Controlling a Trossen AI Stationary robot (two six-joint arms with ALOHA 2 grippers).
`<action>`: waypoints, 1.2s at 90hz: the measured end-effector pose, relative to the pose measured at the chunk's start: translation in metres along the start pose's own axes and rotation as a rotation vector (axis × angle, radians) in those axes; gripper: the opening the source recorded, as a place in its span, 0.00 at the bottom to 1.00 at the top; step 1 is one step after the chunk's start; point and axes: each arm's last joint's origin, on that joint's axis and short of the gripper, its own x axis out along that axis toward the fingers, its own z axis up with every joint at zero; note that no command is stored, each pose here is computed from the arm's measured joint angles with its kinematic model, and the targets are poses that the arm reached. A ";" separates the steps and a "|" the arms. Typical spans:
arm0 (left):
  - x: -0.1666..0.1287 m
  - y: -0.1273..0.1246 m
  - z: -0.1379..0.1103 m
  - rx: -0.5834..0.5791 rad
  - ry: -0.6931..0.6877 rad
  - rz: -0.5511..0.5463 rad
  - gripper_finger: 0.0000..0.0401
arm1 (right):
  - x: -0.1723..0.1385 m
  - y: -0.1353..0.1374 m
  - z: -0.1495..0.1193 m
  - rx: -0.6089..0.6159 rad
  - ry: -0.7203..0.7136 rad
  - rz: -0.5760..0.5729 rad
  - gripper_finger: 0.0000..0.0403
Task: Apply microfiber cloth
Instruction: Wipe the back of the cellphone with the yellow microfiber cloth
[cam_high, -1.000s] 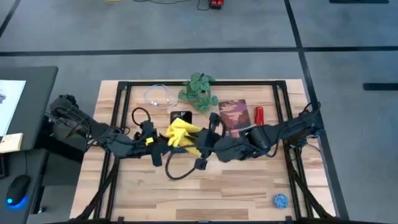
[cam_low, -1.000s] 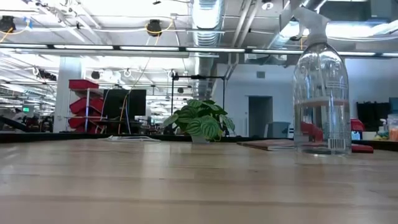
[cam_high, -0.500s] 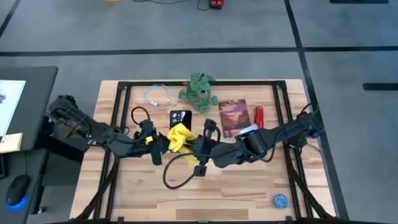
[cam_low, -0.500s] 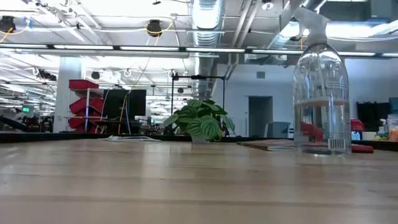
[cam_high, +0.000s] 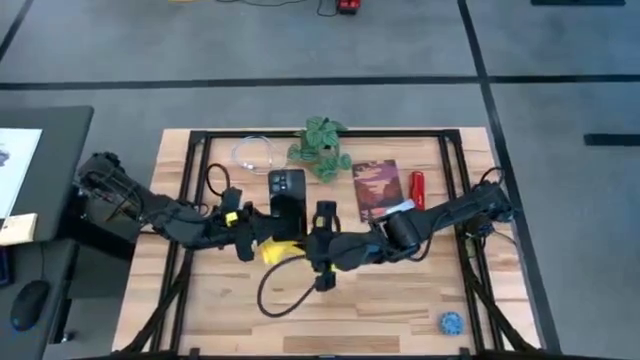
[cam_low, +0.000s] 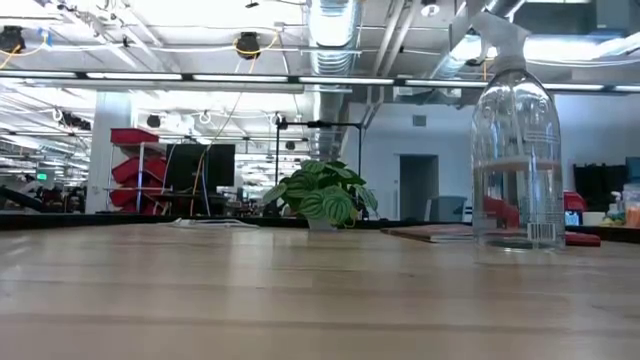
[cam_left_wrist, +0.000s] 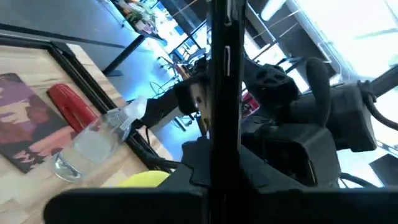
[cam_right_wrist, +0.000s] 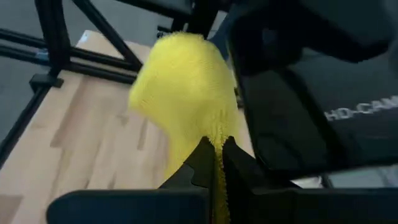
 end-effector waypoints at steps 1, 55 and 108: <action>0.000 0.000 0.000 0.003 0.001 0.003 0.01 | -0.001 0.000 0.001 -0.004 -0.001 0.007 0.00; 0.001 0.003 -0.005 -0.003 0.048 0.000 0.01 | -0.040 -0.021 0.037 -0.308 -0.058 -0.025 0.00; 0.000 0.006 -0.013 -0.007 0.116 0.000 0.01 | -0.001 -0.038 0.015 -0.322 0.091 0.024 0.00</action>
